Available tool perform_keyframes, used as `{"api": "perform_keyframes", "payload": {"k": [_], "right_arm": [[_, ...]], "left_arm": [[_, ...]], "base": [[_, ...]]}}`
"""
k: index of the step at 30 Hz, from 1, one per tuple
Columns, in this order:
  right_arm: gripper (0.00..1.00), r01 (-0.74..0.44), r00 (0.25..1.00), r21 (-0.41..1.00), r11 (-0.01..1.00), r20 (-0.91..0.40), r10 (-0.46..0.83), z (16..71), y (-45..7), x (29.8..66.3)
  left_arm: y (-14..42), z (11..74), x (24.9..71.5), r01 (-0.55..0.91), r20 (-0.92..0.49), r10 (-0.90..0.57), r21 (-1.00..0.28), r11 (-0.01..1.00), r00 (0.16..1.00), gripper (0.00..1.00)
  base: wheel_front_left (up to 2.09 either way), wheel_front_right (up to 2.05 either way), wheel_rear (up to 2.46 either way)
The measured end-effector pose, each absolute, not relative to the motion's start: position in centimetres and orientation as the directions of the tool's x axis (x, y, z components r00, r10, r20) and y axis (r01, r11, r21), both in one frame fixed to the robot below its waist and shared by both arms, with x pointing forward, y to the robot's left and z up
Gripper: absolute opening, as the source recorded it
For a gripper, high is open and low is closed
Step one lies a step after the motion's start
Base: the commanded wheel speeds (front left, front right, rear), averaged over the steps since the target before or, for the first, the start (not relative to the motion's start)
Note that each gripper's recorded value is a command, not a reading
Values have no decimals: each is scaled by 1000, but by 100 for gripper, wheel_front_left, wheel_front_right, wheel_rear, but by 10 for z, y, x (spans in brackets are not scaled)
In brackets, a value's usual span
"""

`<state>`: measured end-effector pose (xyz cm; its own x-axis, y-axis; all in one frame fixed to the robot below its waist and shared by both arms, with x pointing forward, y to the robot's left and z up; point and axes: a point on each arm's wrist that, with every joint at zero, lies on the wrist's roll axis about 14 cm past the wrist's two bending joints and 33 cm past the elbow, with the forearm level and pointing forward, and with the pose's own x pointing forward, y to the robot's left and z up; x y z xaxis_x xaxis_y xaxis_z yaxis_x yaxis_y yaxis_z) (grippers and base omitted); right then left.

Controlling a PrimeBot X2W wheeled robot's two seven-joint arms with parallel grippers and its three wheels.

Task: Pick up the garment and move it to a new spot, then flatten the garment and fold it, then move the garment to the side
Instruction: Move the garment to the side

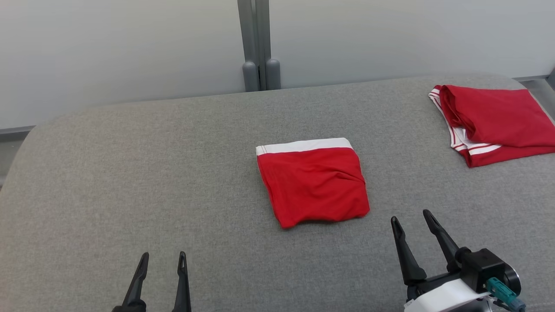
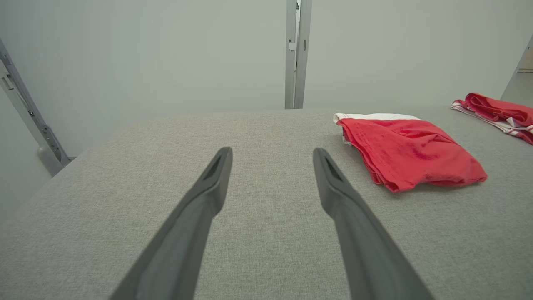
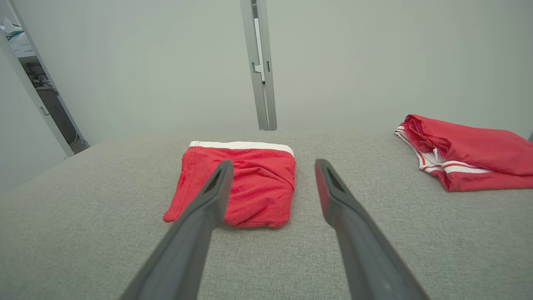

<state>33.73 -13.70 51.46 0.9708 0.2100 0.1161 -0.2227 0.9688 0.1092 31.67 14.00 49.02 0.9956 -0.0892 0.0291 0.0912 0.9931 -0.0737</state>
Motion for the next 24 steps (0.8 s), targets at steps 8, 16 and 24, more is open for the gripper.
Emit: {"api": "perform_keyframes", "payload": {"k": [8, 16, 24], "right_arm": [[100, -238, 967, 104, 966, 124, 224, 518, -133, 351], [100, -260, 961, 128, 957, 133, 243, 520, -130, 385], [100, -260, 965, 204, 944, 37, 258, 488, -137, 432]], "left_arm": [[141, 493, 329, 90, 39, -87, -71, 993, 995, 100], [138, 504, 355, 102, 75, -98, -52, 993, 992, 100], [133, 503, 383, 122, 82, -118, -44, 992, 990, 100]], "base": [[0, 0, 0], [0, 0, 0], [0, 0, 0]]}}
